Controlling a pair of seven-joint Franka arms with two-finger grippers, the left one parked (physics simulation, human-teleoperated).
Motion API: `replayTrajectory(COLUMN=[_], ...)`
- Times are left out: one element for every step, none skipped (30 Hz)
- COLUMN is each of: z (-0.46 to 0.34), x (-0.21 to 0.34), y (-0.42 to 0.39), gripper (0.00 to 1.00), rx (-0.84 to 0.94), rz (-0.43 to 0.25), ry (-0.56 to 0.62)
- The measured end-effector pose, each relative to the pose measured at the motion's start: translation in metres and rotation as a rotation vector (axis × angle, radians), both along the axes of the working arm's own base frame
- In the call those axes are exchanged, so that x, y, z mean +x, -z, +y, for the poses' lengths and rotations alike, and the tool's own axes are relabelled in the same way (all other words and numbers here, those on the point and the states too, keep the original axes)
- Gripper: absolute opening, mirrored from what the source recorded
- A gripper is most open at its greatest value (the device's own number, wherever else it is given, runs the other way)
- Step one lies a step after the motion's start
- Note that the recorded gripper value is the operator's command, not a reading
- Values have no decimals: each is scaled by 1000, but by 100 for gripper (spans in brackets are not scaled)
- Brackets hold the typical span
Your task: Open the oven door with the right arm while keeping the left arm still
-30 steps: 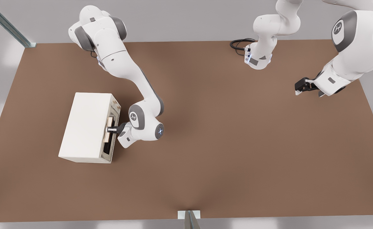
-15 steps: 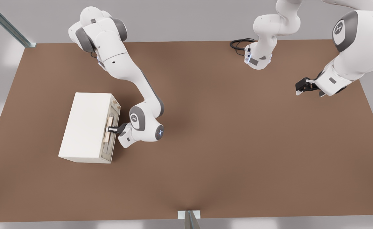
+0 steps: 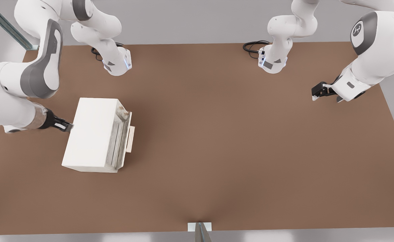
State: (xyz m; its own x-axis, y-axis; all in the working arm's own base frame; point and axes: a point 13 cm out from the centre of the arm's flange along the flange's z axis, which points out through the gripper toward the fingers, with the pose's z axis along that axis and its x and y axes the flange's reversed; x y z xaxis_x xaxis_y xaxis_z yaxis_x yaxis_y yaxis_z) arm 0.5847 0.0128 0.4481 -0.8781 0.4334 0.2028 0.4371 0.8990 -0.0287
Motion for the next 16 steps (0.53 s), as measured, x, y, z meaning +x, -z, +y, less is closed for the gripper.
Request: replayTrajectory(z=[14,24,27,27,26,24,23,22,22,21,21,21,22,22,22,22], x=[0,-1,-2,-3,-3,-3,-3,-3,-2,-2,-2,-2,-2,-2,-2,-2], y=[-17,-26,-30,-31,-32,-31,-31,-31,-30,-29,-29,-28,-28,-28,-27,-26], gripper=[100,100,100,100,100,100,100,100,100,100,100,100,100,100,100,100], rx=[-2,-5,-8,-10,-11,-11,-11,-11,-10,-8,-6,-4,-2,0,2,3], rz=[-34,-51,-58,-62,-64,-64,-64,-64,-64,-63,-63,-63,-63,-62,-62,-61], ry=[-56,-101,-132,-155,-173,-189,-205,-219,-233,-247,-260,-272,-284,-294,-305,-315])
